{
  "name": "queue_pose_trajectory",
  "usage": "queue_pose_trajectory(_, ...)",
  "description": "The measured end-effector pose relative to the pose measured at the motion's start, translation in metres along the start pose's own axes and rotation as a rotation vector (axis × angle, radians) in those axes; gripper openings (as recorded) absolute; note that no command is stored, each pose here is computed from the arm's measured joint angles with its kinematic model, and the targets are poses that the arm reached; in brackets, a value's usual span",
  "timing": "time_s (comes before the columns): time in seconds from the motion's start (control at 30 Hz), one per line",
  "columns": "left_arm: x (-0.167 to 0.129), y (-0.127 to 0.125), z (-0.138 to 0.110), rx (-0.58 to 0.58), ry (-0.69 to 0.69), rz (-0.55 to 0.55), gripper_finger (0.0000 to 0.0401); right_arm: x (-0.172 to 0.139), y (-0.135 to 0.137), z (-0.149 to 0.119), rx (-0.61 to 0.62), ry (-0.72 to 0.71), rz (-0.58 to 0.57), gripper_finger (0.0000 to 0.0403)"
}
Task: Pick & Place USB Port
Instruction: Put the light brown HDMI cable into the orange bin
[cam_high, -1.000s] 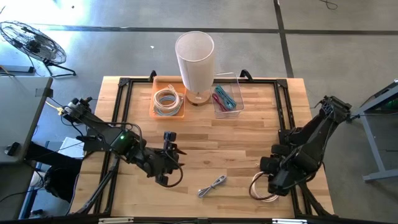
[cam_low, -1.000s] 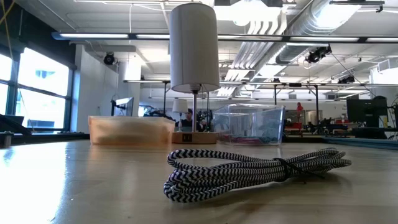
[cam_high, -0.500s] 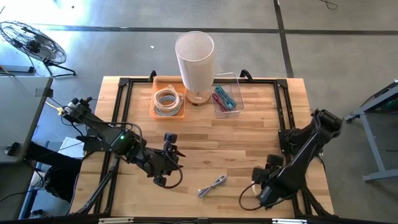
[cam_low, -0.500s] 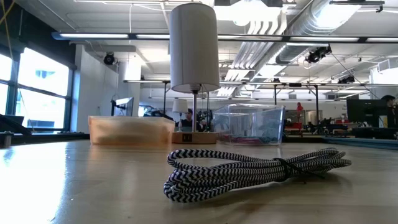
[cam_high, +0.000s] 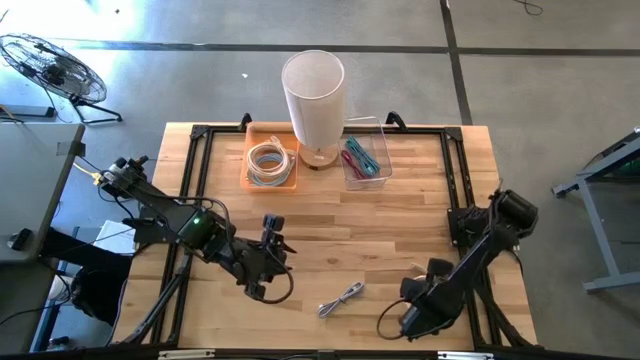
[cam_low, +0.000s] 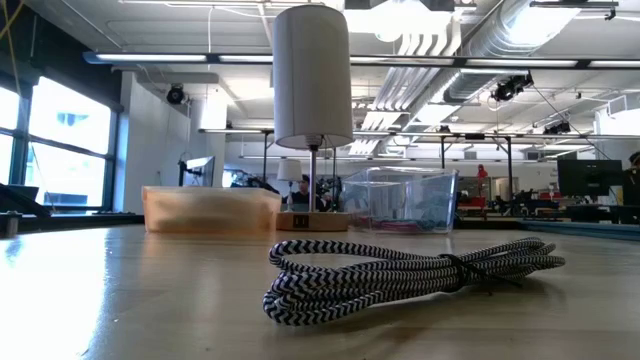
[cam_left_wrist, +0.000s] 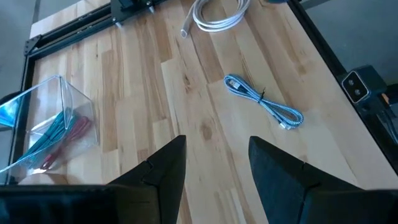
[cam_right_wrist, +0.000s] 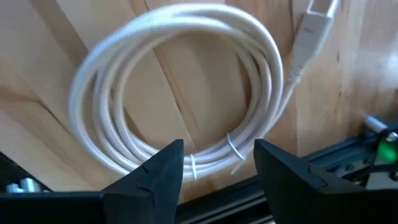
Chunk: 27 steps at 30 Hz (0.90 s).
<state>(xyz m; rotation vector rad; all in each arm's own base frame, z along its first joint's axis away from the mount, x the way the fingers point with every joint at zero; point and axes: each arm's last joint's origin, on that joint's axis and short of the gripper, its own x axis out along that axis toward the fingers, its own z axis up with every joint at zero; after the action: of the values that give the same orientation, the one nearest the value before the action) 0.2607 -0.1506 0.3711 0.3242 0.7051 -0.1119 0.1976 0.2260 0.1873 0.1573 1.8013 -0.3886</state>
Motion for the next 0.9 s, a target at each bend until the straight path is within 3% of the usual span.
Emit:
queue_pose_trajectory(0.3, 0.000, -0.002, 0.002, -0.017, -0.021, -0.062, 0.0169, -0.005, -0.005, 0.039, -0.028, -0.060, 0.133, 0.0188)
queue_pose_trajectory(0.4, 0.000, -0.002, 0.003, -0.039, -0.023, -0.077, 0.0169, -0.007, -0.008, 0.048, -0.090, -0.079, 0.153, 0.0188)
queue_pose_trajectory(0.53, 0.000, -0.002, 0.003, -0.066, -0.021, -0.080, 0.0169, -0.006, -0.010, 0.046, -0.282, -0.060, 0.138, 0.0188)
queue_pose_trajectory(0.77, 0.000, -0.003, 0.003, -0.094, -0.019, -0.103, 0.0169, -0.004, -0.006, 0.029, -0.751, -0.059, 0.070, 0.0188)
queue_pose_trajectory(0.9, -0.002, -0.007, 0.003, -0.089, -0.023, -0.093, 0.0169, -0.004, -0.005, 0.028, -0.915, -0.110, 0.002, 0.0188)
